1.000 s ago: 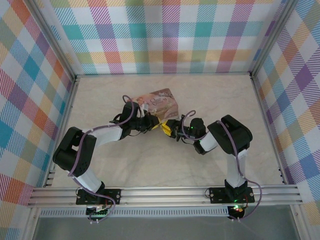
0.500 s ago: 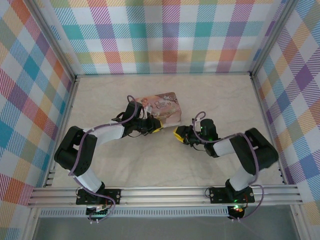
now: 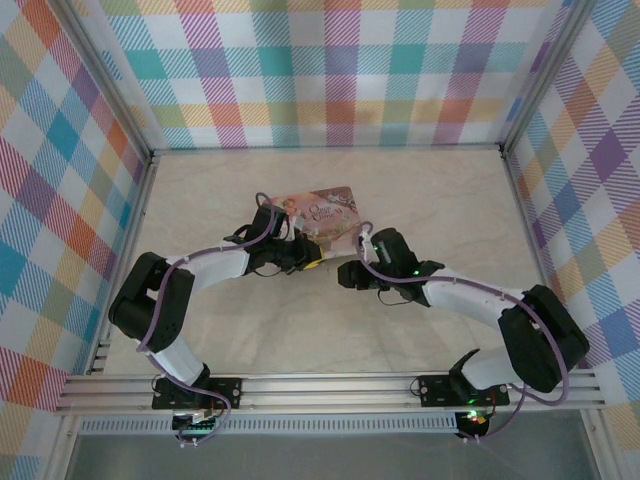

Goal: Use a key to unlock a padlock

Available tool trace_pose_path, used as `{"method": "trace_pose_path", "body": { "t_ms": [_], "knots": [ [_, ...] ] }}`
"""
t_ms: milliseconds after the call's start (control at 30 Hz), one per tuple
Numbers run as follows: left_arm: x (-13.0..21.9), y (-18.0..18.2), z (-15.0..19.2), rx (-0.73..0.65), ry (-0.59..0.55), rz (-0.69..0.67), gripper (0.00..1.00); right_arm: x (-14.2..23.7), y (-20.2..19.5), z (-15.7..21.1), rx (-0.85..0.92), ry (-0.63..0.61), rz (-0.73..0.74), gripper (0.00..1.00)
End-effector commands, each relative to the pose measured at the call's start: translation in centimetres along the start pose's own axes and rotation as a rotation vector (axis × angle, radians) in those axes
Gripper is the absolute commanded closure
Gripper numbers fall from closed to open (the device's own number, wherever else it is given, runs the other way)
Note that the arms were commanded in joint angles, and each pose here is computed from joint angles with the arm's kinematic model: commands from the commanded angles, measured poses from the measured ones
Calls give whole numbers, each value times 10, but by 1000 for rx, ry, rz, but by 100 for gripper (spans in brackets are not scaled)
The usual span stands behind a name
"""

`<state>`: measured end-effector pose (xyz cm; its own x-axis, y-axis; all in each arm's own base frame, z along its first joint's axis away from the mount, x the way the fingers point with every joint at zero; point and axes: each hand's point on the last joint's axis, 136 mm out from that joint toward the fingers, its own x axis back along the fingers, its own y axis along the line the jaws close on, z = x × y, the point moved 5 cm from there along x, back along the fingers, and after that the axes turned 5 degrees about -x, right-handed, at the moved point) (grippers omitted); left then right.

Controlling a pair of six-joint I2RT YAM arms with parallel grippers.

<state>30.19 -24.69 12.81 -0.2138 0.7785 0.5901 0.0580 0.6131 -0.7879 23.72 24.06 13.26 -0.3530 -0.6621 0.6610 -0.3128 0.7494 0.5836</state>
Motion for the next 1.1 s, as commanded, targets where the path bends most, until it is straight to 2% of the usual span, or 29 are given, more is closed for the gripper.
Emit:
{"method": "trace_pose_path", "body": {
  "t_ms": [0, 200, 433, 767, 1067],
  "knots": [
    [1, -21, 6, -7, 64, 75, 100, 3, 6, -9, 173, -21, 64, 56],
    [2, -26, 5, -11, 72, 89, 99, -3, 19, -20, 260, -33, 53, 51],
    [6, -31, 4, -21, 72, 98, 99, -20, 31, -24, 326, -2, 53, 50],
    [7, -36, 2, -28, 77, 108, 100, -35, 33, -24, 374, 24, 89, 51],
    [6, -36, 2, -25, 82, 107, 99, -34, 33, -29, 409, 4, 128, 54]
  ]
}}
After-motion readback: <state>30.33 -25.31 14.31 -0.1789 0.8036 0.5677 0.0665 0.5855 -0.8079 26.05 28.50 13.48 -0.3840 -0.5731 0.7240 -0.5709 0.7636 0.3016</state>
